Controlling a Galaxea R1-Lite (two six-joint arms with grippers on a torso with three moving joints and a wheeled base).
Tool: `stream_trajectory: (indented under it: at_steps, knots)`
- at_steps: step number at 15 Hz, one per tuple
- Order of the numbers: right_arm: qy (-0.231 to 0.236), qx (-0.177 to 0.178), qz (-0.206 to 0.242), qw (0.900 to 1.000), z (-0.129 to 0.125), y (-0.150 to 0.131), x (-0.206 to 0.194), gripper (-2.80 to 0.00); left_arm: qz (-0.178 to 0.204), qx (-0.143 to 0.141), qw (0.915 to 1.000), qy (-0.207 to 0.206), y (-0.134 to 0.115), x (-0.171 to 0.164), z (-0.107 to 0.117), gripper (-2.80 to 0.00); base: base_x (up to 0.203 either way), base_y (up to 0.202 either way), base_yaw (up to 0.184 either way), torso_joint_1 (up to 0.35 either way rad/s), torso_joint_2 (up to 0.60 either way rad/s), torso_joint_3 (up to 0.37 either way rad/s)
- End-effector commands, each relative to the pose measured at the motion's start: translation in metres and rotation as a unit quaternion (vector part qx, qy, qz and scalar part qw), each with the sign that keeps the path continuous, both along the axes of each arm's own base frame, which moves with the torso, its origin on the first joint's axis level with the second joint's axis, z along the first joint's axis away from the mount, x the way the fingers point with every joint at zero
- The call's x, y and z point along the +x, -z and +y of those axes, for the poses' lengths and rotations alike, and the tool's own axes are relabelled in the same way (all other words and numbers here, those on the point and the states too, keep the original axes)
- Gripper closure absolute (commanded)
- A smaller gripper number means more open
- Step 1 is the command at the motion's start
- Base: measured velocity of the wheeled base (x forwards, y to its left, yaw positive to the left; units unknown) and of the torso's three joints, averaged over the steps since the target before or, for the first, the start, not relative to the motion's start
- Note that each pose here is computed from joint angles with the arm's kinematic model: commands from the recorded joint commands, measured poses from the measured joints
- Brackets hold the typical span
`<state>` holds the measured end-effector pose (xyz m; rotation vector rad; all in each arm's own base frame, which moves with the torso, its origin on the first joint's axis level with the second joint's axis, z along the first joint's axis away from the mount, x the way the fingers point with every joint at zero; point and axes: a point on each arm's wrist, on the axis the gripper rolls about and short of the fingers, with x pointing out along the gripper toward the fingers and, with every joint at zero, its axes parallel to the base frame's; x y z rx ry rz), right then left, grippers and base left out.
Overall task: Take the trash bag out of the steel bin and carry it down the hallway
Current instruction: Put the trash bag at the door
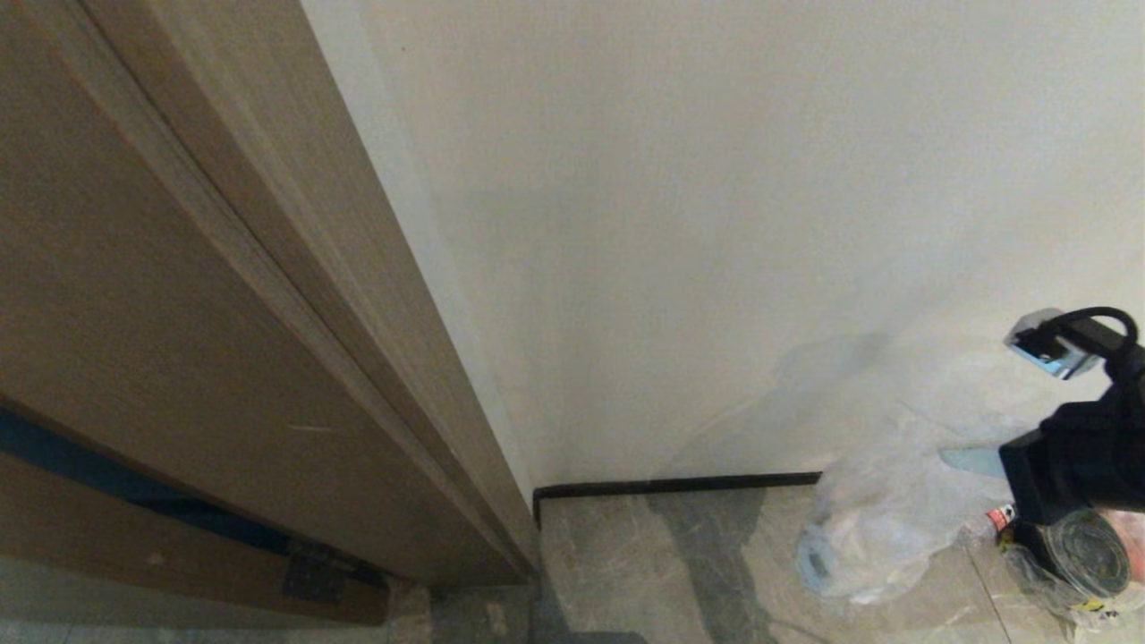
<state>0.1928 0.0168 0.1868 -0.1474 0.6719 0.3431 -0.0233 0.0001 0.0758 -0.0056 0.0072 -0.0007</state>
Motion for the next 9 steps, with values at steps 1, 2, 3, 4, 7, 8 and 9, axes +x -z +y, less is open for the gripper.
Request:
stream_trajectory:
  at_steps: [1,2,3,4,7,8,9]
  knots:
    - [-0.005,-0.005,0.053,0.999,0.002,0.03,0.033,-2.8,0.0,0.0,1.0,0.0,0.0,0.0,0.0,0.0,0.0,0.0,0.0,0.0,0.0,0.0]
    - [-0.008,-0.009,0.058,0.998,0.003,0.034,0.037,-2.8,0.0,0.0,1.0,0.0,0.0,0.0,0.0,0.0,0.0,0.0,0.0,0.0,0.0,0.0]
    - [-0.016,-0.02,0.059,0.998,0.003,0.037,0.038,-2.8,0.0,0.0,1.0,0.0,0.0,0.0,0.0,0.0,0.0,0.0,0.0,0.0,0.0,0.0]
    - [-0.022,-0.023,0.061,0.998,0.003,0.038,0.039,-2.8,0.0,0.0,1.0,0.0,0.0,0.0,0.0,0.0,0.0,0.0,0.0,0.0,0.0,0.0]
    - [-0.026,-0.025,0.057,0.998,0.004,0.037,0.037,-2.8,0.0,0.0,1.0,0.0,0.0,0.0,0.0,0.0,0.0,0.0,0.0,0.0,0.0,0.0]
    - [-0.029,-0.027,0.061,0.997,0.005,0.039,0.036,-2.8,0.0,0.0,1.0,0.0,0.0,0.0,0.0,0.0,0.0,0.0,0.0,0.0,0.0,0.0]
    - [-0.032,-0.027,0.07,0.997,0.007,0.044,0.033,-2.8,-0.001,0.0,1.0,0.0,0.0,0.0,0.0,0.0,0.0,0.0,0.0,0.0,0.0,0.0]
